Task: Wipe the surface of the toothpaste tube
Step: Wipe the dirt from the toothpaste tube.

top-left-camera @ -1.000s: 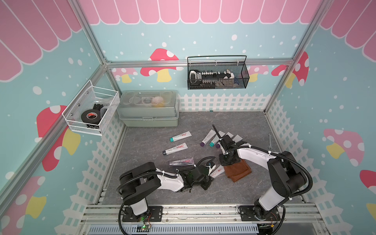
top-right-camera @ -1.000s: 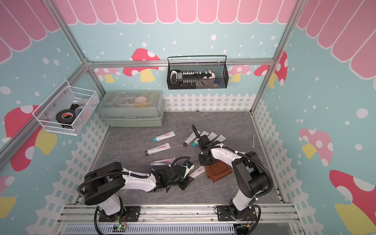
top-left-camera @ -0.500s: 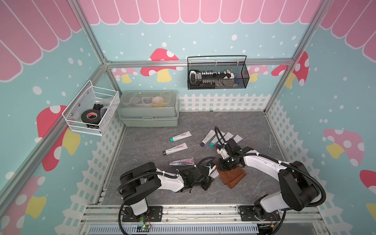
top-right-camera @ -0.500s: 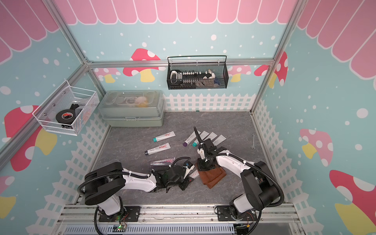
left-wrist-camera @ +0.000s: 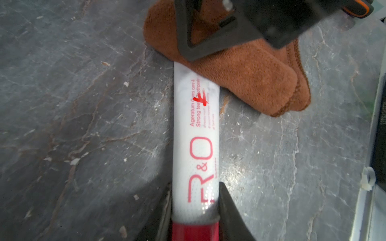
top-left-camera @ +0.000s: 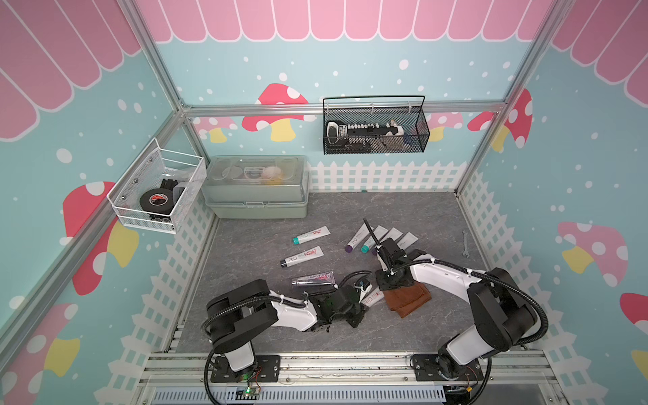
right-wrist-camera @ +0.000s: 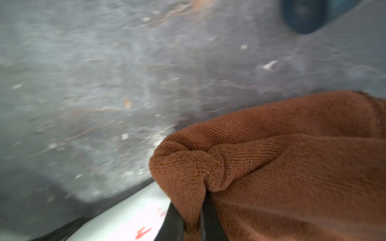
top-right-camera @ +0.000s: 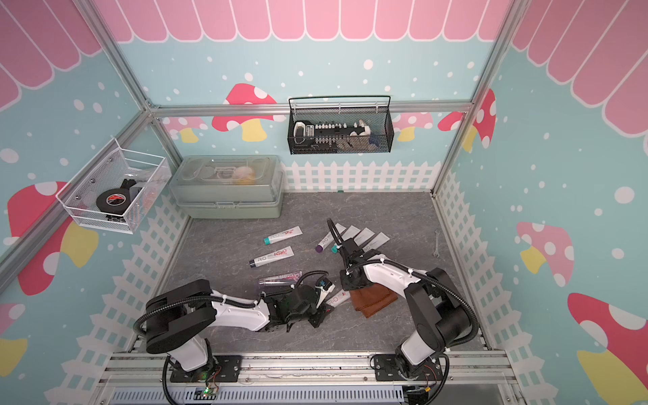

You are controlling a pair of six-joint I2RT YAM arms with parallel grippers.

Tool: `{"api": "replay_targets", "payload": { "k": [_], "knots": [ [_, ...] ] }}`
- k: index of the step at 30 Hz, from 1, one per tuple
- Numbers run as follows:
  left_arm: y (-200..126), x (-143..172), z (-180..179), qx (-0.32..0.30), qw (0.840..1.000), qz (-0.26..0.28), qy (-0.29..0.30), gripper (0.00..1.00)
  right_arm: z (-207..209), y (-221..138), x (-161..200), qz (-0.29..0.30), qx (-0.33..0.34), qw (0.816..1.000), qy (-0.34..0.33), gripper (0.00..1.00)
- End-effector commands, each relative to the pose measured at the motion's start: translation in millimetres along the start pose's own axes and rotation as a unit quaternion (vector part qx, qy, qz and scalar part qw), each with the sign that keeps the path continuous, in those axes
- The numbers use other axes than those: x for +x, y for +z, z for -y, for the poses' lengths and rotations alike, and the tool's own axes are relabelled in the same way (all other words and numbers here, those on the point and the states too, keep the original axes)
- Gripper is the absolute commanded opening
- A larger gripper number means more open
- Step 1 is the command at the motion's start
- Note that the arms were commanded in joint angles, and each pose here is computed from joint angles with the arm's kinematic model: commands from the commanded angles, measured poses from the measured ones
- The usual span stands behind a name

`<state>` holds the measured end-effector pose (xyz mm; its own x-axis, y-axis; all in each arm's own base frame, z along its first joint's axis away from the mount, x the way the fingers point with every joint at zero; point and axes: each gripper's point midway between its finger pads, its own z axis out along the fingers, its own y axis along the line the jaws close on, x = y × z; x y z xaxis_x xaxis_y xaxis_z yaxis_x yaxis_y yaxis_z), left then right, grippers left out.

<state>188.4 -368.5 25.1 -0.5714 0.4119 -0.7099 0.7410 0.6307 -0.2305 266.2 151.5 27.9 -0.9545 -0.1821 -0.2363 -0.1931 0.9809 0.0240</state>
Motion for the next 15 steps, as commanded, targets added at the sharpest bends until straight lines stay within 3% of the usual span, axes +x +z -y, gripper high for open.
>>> {"api": "replay_targets", "payload": {
  "k": [1, 5, 10, 15],
  "knots": [
    [-4, 11, -13, -0.025, 1.000, -0.011, -0.005, 0.29, 44, 12, 39, -0.071, 0.097, 0.993, 0.003, 0.09],
    [-1, 12, -12, -0.023, 1.000, -0.012, -0.005, 0.29, 8, 0, 29, -0.035, -0.022, 0.999, 0.011, 0.09],
    [2, 12, -11, -0.021, 1.000, -0.013, -0.005, 0.29, -50, -33, 26, -0.023, -0.194, 0.981, -0.002, 0.10],
    [4, 11, -11, -0.021, 1.000, -0.015, -0.004, 0.29, -75, -37, 41, -0.044, -0.242, 0.969, -0.020, 0.10]
  ]
}}
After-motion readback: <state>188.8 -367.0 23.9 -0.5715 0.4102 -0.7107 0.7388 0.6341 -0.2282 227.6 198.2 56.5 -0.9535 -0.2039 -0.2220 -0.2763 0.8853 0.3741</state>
